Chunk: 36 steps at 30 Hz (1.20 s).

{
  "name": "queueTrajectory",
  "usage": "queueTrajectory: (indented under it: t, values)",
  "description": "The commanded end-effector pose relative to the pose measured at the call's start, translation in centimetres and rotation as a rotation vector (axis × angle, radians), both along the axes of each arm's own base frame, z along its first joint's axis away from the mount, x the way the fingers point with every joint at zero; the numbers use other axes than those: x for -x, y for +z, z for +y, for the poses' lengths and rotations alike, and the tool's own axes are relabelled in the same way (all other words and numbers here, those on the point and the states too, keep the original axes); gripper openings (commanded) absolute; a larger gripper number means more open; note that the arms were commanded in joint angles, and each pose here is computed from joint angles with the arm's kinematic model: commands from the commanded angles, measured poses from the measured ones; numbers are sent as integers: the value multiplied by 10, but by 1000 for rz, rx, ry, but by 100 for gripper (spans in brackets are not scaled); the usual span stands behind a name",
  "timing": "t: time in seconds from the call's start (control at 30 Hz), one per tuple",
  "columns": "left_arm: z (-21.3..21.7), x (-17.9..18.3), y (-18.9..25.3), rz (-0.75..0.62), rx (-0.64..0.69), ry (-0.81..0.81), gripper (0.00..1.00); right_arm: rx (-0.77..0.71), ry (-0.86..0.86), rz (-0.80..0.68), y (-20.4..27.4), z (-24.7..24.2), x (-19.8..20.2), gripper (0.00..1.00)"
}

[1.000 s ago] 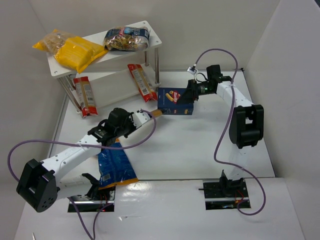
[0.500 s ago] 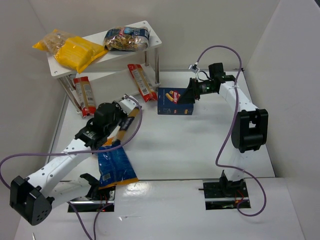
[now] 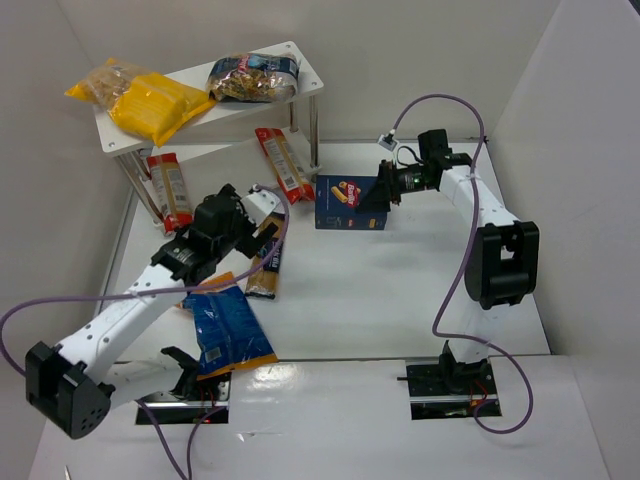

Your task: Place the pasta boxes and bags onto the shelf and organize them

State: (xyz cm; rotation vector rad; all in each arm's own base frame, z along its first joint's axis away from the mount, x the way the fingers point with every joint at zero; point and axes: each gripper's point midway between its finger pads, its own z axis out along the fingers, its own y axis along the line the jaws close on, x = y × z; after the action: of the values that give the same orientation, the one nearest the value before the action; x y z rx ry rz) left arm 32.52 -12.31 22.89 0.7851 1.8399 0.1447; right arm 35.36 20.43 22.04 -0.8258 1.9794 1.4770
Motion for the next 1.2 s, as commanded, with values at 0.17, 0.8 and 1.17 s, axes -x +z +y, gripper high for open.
queueTrajectory:
  t: [0.17, 0.8, 1.17]
  values:
    - [-19, -14, -82, 455, 47, 120, 100, 35, -10, -16, 0, -2, 11, 100]
    - [-30, -17, -158, 624, 220, 373, 100, 80, -53, -56, -14, -18, 9, 100]
    - [-34, -17, -211, 736, 202, 445, 98, 42, -73, -55, -12, -29, 8, 100]
